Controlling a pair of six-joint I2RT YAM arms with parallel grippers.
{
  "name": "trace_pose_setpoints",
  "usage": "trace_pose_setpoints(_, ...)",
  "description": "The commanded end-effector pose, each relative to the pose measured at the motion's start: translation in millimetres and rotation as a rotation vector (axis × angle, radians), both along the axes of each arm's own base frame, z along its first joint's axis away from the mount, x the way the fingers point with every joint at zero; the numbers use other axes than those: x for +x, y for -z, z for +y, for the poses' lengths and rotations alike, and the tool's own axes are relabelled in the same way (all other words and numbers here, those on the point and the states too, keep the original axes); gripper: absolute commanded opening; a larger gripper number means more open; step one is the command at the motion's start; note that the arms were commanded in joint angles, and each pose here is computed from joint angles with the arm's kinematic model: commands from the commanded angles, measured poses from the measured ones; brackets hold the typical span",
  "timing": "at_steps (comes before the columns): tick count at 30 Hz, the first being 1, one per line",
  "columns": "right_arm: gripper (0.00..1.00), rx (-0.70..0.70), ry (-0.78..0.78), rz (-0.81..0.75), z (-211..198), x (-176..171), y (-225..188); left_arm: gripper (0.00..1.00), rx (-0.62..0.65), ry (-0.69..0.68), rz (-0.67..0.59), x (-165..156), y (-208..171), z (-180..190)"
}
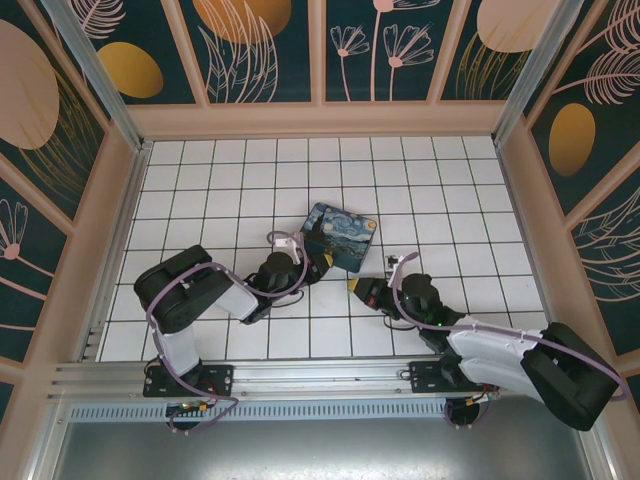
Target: Unlock a padlock with a key
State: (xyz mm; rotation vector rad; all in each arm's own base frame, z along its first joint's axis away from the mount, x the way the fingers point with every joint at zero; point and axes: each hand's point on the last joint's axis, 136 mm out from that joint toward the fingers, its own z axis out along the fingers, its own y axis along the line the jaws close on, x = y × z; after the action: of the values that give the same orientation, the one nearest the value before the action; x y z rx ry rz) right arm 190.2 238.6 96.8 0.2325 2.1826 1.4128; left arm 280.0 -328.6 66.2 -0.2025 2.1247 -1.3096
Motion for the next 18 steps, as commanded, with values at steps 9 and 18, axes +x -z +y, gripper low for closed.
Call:
trace_pose_setpoints(9, 0.0, -0.012, 0.043, 0.027, 1, 5, 10, 0.0, -0.169, 0.079, 0.047, -16, -31, -9)
trace_pose_setpoints(18, 0.0, -0.011, 0.033, 0.039, 13, 13, 11, 0.0, -0.237, 0.088, 0.073, -20, -40, -9)
